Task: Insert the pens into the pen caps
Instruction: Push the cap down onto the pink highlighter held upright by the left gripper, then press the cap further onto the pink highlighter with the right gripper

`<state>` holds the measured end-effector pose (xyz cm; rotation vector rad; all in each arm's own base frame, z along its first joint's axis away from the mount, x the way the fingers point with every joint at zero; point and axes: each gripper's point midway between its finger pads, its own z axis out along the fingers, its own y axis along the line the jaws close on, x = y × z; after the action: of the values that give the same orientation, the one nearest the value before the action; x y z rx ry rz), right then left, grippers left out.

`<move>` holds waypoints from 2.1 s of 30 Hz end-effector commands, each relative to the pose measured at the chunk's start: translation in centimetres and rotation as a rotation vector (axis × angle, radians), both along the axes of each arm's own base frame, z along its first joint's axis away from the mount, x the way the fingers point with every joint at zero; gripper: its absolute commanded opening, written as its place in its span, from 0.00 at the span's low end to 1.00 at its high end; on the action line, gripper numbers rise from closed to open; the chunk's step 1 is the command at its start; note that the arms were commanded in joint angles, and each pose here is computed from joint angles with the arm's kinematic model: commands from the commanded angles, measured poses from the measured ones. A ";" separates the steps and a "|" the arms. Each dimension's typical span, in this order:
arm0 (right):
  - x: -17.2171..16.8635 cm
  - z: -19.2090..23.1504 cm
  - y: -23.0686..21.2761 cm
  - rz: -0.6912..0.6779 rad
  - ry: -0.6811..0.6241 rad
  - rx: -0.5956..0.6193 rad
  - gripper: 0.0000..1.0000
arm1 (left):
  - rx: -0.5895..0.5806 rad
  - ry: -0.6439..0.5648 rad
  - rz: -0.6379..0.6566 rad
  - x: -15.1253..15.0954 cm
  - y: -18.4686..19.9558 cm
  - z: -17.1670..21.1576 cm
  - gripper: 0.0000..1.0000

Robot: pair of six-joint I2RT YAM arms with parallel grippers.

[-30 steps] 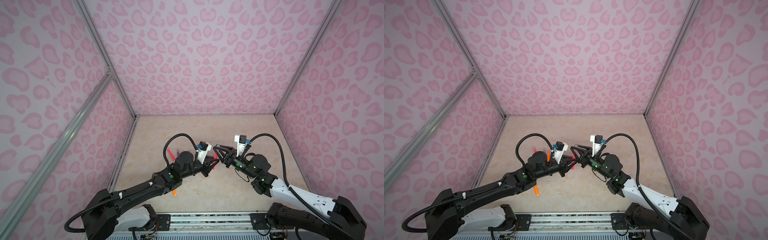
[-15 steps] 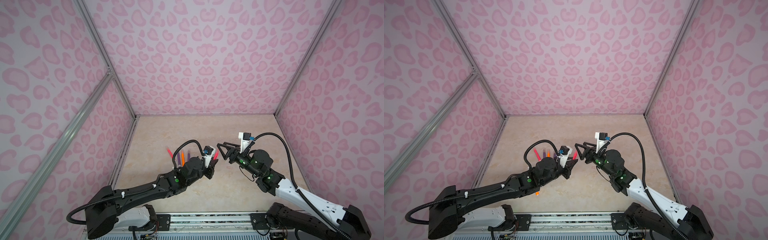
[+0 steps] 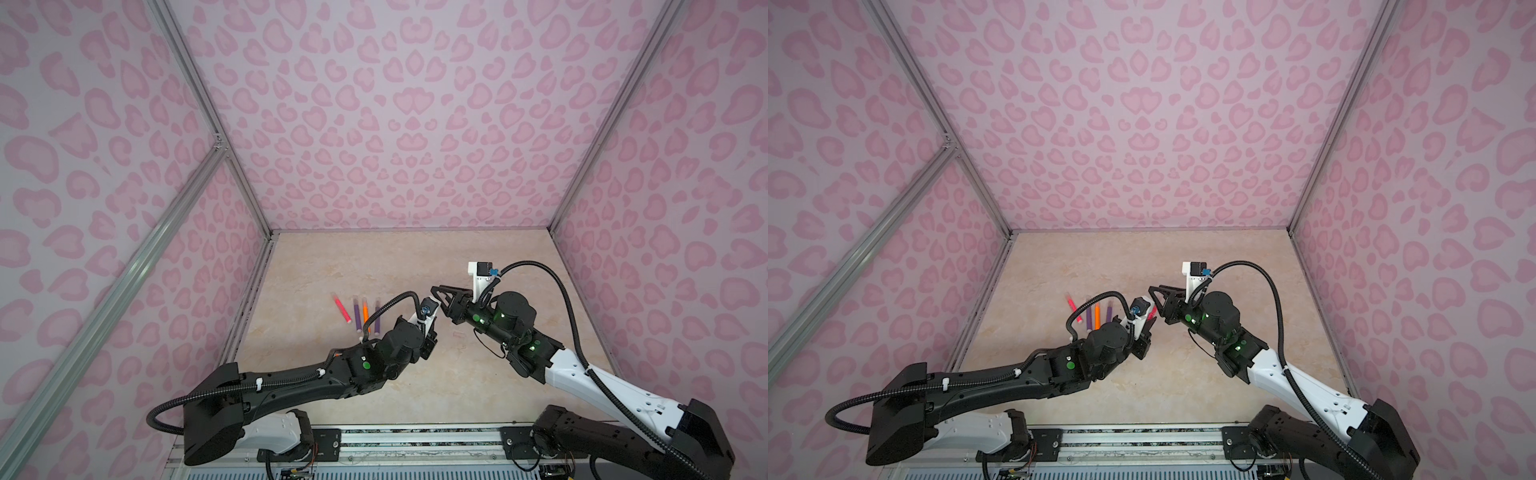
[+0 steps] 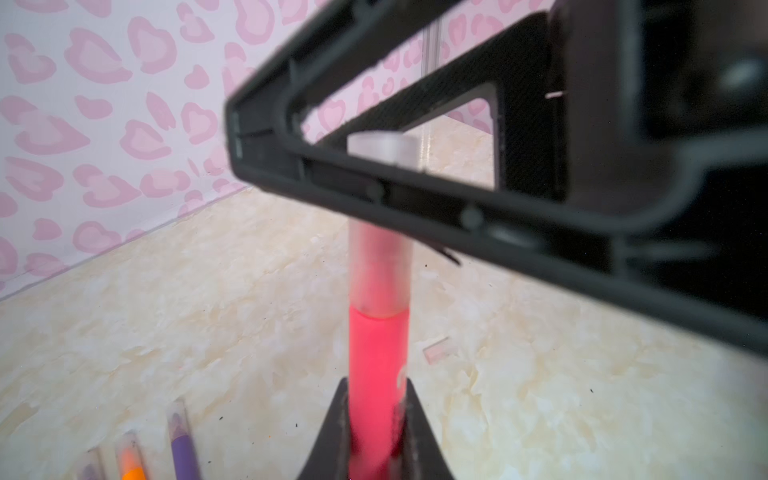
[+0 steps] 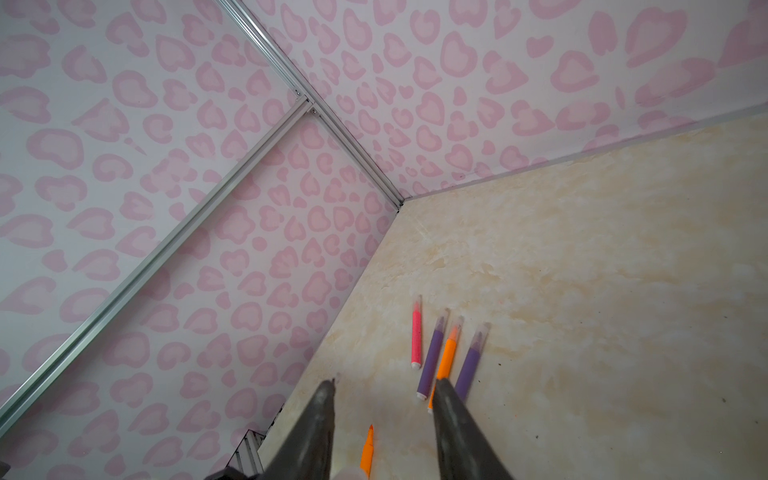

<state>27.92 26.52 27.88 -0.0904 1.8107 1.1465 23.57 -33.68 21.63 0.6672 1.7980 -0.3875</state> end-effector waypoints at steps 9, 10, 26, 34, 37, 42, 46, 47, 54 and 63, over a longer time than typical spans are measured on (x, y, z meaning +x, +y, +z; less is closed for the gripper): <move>-0.2 -0.6 1.6 0.057 0.021 -0.029 0.00 | -0.001 -0.021 0.056 0.8 0.3 0.8 0.04; -0.3 -0.6 1.8 0.062 0.023 -0.029 0.00 | -0.008 -0.021 0.055 0.8 0.3 0.9 0.04; -2.9 -2.2 4.3 0.218 0.026 0.038 0.00 | -0.342 0.168 -0.292 -0.8 1.1 4.2 0.04; -5.0 -2.3 4.7 0.325 0.006 0.052 0.00 | -0.397 0.174 -0.431 -2.4 0.8 5.6 0.04; -5.6 -2.4 4.5 0.343 0.000 0.051 0.00 | -0.396 0.187 -0.468 -2.8 0.4 5.7 0.04; -5.3 -4.9 4.0 0.270 0.072 -0.073 0.00 | -0.358 0.174 -0.344 -0.8 1.2 5.1 0.04; -5.1 -7.7 3.4 0.158 0.123 -0.232 0.00 | -0.291 0.139 -0.153 1.7 3.3 4.2 0.04; -5.1 -8.3 3.2 0.133 0.136 -0.265 0.00 | -0.279 0.125 -0.124 2.1 3.8 4.1 0.04; -5.2 -11.9 2.7 0.006 0.272 -0.356 0.00 | -0.176 0.027 0.036 3.0 5.0 4.2 0.04; -6.0 -14.6 3.7 -0.069 0.418 -0.320 0.00 | -0.104 -0.035 0.178 3.7 5.5 4.1 0.04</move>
<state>25.48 31.13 20.57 0.0890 2.0230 0.9642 22.32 -28.33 16.11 0.8320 2.0528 -0.3618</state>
